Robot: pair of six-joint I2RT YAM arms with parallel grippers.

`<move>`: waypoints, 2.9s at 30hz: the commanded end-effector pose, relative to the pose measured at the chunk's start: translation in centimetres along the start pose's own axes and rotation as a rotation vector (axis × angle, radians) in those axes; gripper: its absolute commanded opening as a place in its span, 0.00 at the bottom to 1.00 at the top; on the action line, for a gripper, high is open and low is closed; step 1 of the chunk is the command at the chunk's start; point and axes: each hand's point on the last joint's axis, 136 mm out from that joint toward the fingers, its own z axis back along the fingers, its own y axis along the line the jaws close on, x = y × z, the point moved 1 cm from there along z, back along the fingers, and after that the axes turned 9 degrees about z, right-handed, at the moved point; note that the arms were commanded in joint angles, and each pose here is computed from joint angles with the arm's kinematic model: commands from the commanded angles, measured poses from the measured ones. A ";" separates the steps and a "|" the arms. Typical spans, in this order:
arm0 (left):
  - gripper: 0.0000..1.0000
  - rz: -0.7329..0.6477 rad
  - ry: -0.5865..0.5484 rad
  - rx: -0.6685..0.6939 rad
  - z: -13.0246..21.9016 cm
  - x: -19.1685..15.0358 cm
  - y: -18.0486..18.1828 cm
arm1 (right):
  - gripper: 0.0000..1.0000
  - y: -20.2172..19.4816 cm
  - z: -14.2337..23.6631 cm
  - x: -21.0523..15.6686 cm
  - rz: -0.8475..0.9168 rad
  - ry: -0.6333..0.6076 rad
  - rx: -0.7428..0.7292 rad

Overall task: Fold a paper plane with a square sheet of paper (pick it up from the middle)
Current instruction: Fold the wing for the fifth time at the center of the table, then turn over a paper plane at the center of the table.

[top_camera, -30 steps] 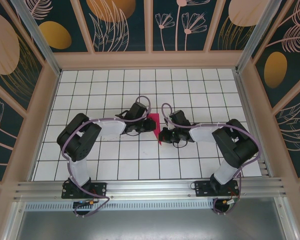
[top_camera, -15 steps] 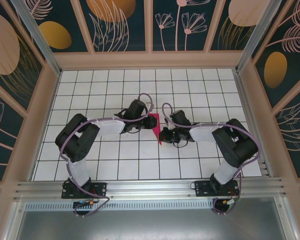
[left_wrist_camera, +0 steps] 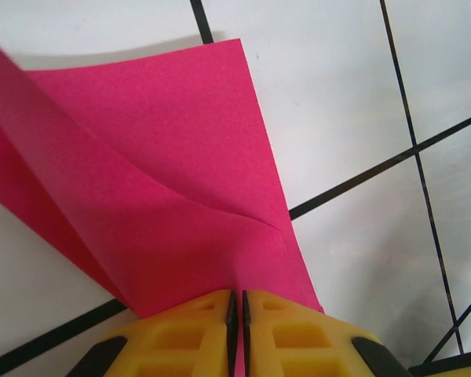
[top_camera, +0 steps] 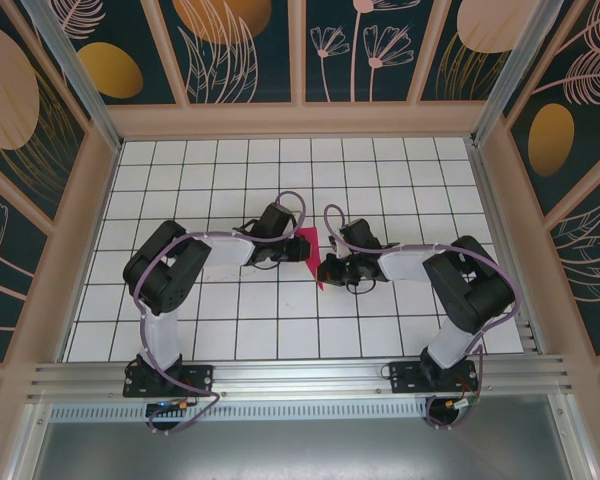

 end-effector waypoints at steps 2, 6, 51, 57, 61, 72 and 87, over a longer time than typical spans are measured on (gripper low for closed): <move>0.16 0.074 -0.052 0.113 -0.1 2.1 4.1 | 0.00 -5.1 -0.8 -5.6 -0.099 0.185 -0.187; 0.15 0.102 -0.070 0.141 0.0 3.0 6.0 | 0.00 -5.4 -0.8 -5.9 -0.107 0.195 -0.196; 0.32 0.171 -0.309 0.220 8.8 11.5 7.1 | 0.33 4.9 4.9 8.1 0.043 -0.223 -0.010; 0.41 0.194 -0.302 0.185 10.1 9.2 5.5 | 0.56 1.3 9.8 10.3 0.002 -0.404 -0.169; 0.50 0.177 -0.296 0.184 10.2 7.6 2.7 | 0.66 -2.4 12.1 10.8 -0.030 -0.475 -0.293; 0.66 0.153 -0.141 0.225 4.0 2.0 -2.0 | 0.81 -7.3 13.7 10.6 -0.069 -0.526 -0.421; 0.38 0.175 -0.161 0.386 3.4 1.9 -0.3 | 0.81 -7.7 13.0 9.5 -0.090 -0.501 -0.382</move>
